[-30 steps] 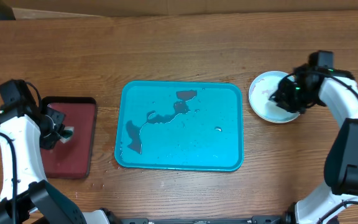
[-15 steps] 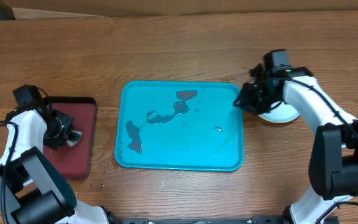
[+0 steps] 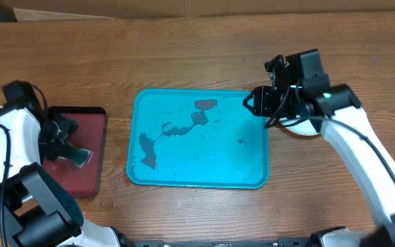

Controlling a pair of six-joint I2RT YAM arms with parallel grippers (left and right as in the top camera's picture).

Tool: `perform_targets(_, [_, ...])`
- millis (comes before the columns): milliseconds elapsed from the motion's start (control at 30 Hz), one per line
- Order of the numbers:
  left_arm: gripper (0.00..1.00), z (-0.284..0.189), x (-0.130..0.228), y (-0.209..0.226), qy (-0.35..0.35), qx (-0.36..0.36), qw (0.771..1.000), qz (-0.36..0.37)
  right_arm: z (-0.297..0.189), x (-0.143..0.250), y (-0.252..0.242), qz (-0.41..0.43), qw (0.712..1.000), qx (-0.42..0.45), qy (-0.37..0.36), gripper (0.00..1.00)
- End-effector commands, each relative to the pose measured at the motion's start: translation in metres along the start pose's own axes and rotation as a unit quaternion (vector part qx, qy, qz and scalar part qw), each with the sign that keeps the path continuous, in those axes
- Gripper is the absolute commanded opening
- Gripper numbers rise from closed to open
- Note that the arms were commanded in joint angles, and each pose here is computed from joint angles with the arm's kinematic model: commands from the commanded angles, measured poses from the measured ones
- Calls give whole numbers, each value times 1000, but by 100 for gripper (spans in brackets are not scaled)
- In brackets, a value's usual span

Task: Clean dirty plates on tray and stack at the side

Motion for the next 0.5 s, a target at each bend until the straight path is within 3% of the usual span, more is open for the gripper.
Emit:
perform_targets(0, [51, -12, -7, 0, -19, 1, 1000, 2, -11, -2, 11, -17, 1000, 5, -19, 51])
perform_targets(100, [21, -3, -8, 7, -34, -24, 999, 3, -10, 0, 17, -15, 1000, -1, -16, 53])
perform_targets(167, [13, 6, -5, 11, -35, -27, 999, 3, -8, 1, 22, -20, 1000, -5, -12, 54])
perform_targets(467, [9, 58, 14, 30, -34, -27, 999, 4, -2, 5, 35, -30, 1000, -5, -4, 63])
Point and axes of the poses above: each gripper's point midway between its finger pads, its own z axis out along the fingers, its own y axis along the line the jaws close on, x = y × z, the point moved 6 cm from there along -z, back along the fingers, and after that the axes turned 15 degrees about -z, right-handed, at the moved point
